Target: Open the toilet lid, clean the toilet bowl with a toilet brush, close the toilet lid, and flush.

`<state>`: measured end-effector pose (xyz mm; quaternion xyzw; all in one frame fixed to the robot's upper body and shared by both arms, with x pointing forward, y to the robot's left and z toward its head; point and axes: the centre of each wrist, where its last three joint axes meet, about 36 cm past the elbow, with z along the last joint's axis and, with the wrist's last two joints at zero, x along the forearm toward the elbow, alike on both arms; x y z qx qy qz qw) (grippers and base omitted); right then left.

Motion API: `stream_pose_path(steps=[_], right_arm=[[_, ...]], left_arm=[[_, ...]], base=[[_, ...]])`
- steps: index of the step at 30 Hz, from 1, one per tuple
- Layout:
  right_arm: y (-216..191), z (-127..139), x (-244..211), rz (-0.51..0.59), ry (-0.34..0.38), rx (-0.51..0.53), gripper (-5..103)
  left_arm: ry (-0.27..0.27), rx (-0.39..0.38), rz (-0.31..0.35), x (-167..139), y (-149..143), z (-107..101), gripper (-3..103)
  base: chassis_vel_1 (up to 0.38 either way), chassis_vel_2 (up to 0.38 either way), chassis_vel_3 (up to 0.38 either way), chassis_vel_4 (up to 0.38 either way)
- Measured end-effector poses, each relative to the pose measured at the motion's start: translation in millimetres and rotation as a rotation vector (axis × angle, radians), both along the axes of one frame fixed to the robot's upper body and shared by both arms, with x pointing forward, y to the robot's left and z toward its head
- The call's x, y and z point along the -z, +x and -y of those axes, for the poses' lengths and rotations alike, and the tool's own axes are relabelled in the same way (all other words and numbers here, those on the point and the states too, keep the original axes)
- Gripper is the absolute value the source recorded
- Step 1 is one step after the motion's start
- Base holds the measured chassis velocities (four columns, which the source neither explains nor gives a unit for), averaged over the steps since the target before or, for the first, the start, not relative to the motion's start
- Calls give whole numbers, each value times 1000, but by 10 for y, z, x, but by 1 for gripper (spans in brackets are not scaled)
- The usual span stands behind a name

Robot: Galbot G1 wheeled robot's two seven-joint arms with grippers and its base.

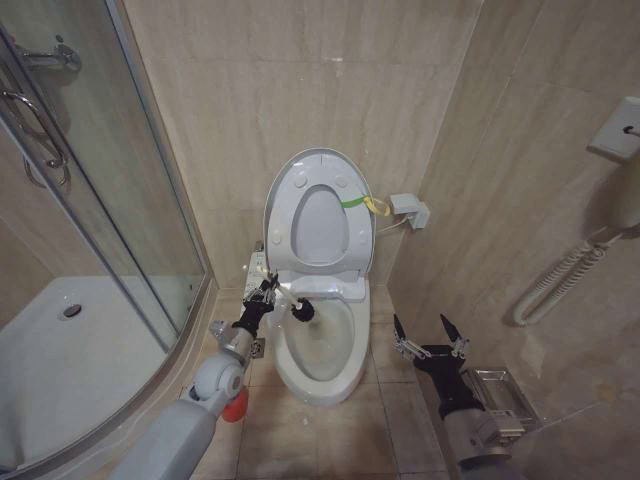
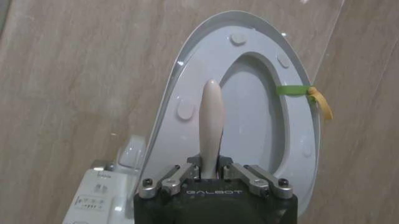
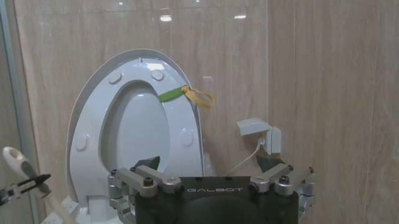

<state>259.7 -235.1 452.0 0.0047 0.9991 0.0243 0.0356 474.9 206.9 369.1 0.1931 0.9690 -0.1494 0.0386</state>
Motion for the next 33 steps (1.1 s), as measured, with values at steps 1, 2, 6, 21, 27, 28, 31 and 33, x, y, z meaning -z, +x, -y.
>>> stream_pose_path(steps=[1,2,6,21,27,28,31,33], right_arm=[[0,0,0,0,0,0,100],[0,0,0,0,0,0,100],[0,0,0,0,0,0,100],[0,0,0,0,0,0,100],[0,0,0,0,0,0,100],[0,0,0,0,0,0,100],[0,0,0,0,0,0,100],[0,0,0,0,0,0,100]], left_arm=[[-2,1,-4,-26,-50,-2,17],[-3,2,-6,-53,-96,-2,17],[12,12,12,-187,-356,4,17],[213,54,66,-264,-984,-207,17],[238,74,124,-330,-978,-236,17],[242,78,143,-338,-940,-251,17],[252,79,162,-309,-868,-286,17],[263,76,172,-213,-747,-313,17]], base=[[0,0,0,0],[0,0,0,0],[0,0,0,0],[0,0,0,0],[0,0,0,0],[0,0,0,0],[0,0,0,0],[0,0,0,0]])
